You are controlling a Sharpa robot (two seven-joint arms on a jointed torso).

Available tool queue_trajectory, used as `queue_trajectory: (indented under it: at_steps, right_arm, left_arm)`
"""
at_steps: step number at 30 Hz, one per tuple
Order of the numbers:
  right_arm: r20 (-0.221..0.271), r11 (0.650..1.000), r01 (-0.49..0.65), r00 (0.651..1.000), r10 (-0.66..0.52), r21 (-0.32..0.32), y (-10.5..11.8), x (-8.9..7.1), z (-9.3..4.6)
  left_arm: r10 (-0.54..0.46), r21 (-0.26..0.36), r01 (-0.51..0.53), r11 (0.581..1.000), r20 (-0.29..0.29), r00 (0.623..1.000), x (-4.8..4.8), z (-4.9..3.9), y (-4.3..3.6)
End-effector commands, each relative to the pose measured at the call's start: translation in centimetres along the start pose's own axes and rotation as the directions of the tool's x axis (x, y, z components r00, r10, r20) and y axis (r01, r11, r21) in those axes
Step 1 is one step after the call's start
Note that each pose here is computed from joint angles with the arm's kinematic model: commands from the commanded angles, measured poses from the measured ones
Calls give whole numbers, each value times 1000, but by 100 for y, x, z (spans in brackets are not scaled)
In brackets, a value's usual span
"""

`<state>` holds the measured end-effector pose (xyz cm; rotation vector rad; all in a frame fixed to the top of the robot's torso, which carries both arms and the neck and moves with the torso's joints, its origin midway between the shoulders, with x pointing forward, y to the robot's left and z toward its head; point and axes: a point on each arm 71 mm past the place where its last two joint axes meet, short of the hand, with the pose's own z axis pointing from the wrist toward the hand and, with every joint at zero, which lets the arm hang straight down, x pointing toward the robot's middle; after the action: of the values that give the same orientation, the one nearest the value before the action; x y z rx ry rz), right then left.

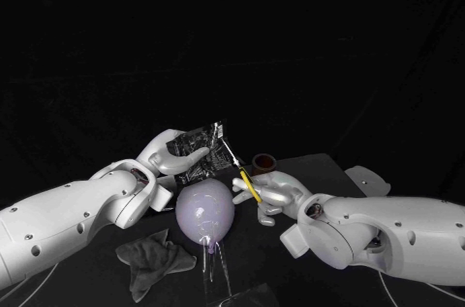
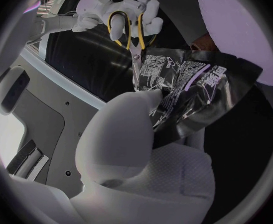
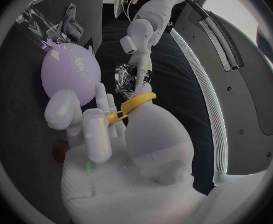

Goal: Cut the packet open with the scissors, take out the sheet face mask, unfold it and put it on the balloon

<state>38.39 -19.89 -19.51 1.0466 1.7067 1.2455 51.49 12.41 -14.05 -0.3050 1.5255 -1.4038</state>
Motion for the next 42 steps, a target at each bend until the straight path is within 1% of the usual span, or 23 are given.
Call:
queue_trajectory:
  at_steps: [1, 9, 17, 25, 28, 35, 42]
  right_arm:
    - [-9, 999, 1, 1000, -2, -36, 35, 18, -6]
    - [-25, 998, -5, 1000, 3, -56, 51, 51, 1]
    - [-41, 997, -13, 999, 10, -77, 65, 101, 47]
    - [-42, 998, -11, 999, 8, -70, 53, 110, 94]
    - [-34, 998, -8, 999, 6, -60, 41, 90, 110]
    - [-2, 999, 3, 1000, -3, -35, 4, -20, 116]
    - [6, 1000, 14, 1000, -14, -19, -12, -80, 99]
  left_arm:
    - [-35, -17, 35, 999, 17, 999, -2, 5, 4]
    - [-38, -20, 39, 999, 11, 999, 8, 4, 1]
    - [-24, -9, 24, 1000, -7, 1000, 35, -1, -22]
    - [-5, 8, 5, 1000, -14, 1000, 47, -6, -42]
    - [1, 16, 0, 1000, -14, 1000, 51, -6, -51]
    - [27, 36, -26, 999, -10, 1000, 43, -11, -61]
    - [64, 53, -63, 997, -10, 998, 29, -12, -61]
